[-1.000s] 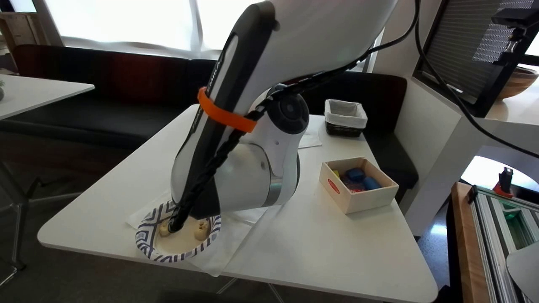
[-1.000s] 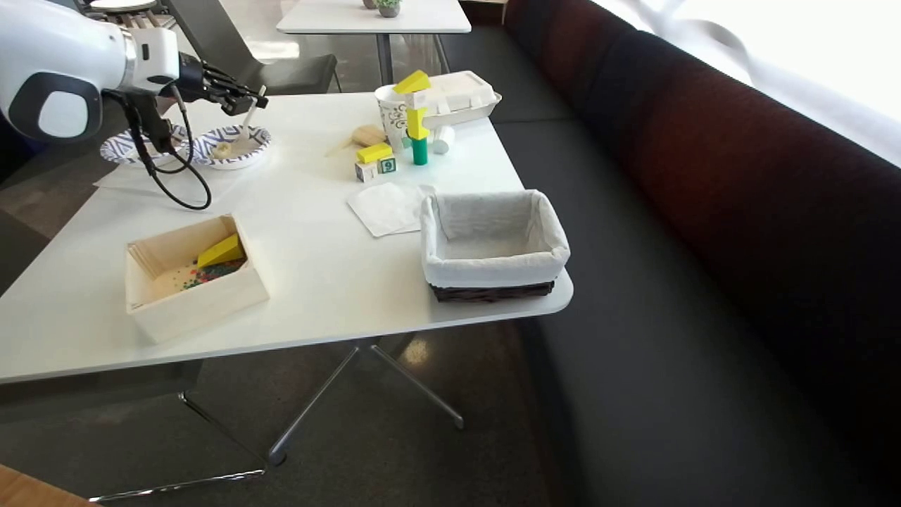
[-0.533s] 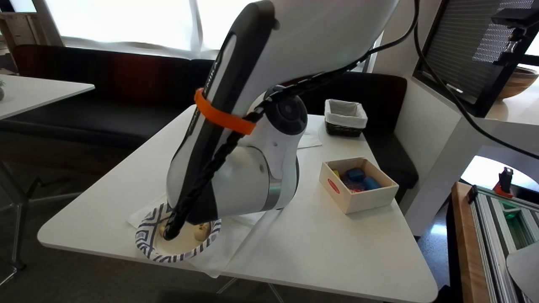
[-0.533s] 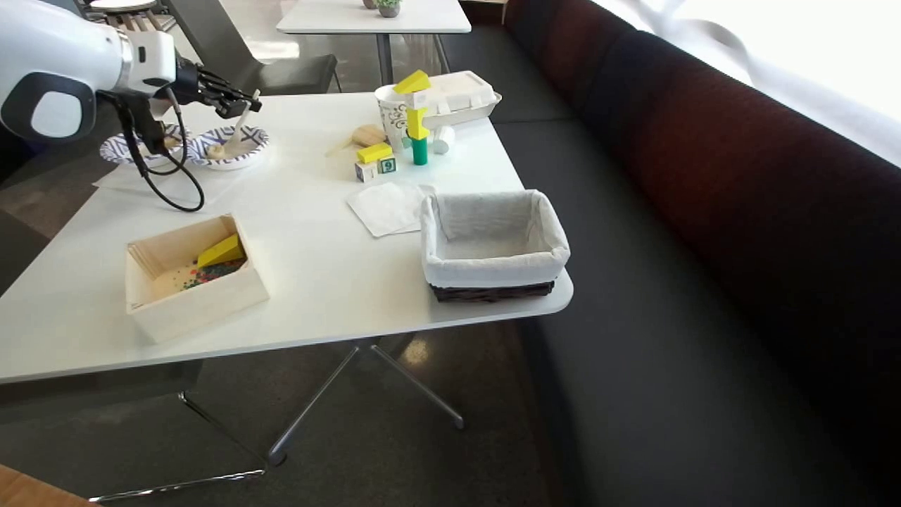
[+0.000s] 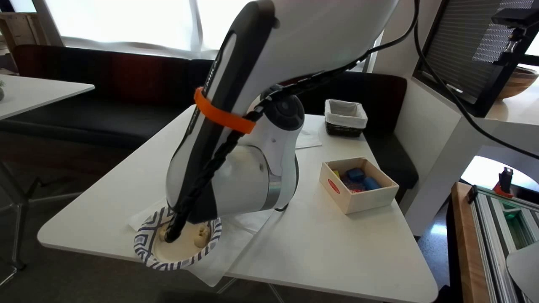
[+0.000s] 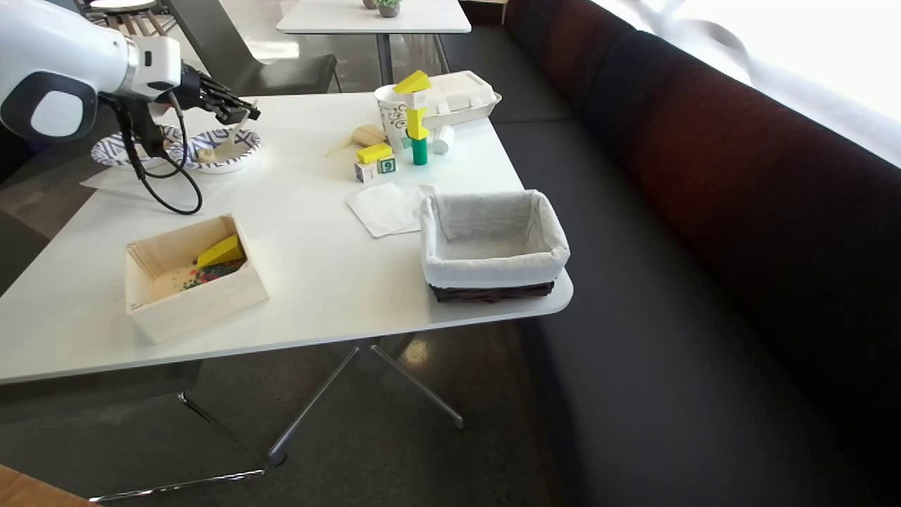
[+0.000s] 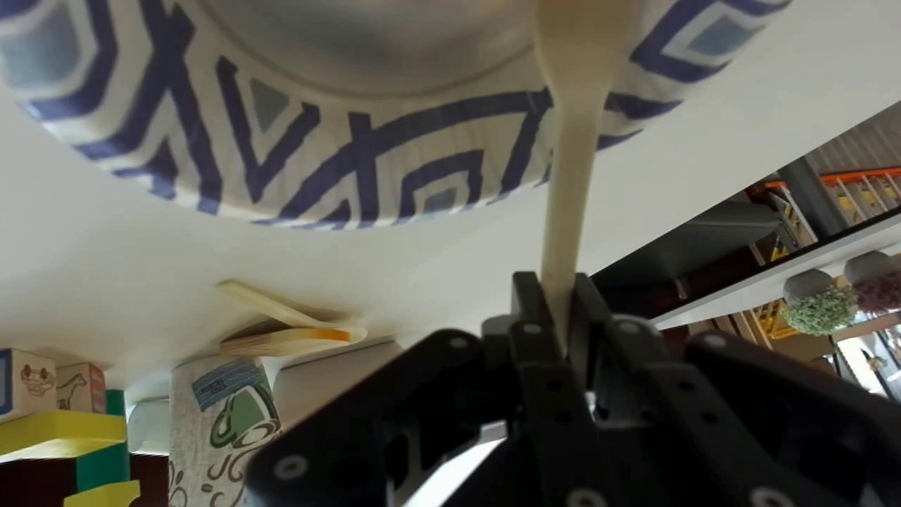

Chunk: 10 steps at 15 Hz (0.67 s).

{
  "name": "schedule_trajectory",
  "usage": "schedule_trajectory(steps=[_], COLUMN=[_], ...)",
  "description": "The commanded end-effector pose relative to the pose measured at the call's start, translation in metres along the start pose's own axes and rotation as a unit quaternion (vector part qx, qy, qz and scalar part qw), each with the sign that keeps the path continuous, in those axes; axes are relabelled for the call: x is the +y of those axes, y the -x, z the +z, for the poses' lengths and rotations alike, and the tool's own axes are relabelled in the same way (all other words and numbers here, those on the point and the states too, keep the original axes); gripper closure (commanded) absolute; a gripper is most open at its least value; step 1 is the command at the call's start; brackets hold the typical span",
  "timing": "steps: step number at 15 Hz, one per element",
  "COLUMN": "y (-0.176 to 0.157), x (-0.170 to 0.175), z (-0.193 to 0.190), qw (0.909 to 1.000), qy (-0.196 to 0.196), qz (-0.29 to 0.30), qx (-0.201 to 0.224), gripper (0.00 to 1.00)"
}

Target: Use the fork to cut the donut in half

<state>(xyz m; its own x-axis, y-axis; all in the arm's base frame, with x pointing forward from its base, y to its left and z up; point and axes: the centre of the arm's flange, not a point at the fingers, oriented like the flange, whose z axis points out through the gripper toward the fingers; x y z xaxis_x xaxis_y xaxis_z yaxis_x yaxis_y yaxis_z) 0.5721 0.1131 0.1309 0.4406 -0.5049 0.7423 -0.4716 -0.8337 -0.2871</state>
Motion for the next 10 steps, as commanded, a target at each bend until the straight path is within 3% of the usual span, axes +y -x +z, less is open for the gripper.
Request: schedule_trajectory(steps=[1,10], y=[0.0052,0.0061], x=[0.0018,0.0048], z=[0.0036,0.0081], qw=[0.9991,0.9934], qy=[0.004,-0.003], qz=[-0.013,-0.023], qx=[-0.040,-0.112], gripper=[0.97,0.97])
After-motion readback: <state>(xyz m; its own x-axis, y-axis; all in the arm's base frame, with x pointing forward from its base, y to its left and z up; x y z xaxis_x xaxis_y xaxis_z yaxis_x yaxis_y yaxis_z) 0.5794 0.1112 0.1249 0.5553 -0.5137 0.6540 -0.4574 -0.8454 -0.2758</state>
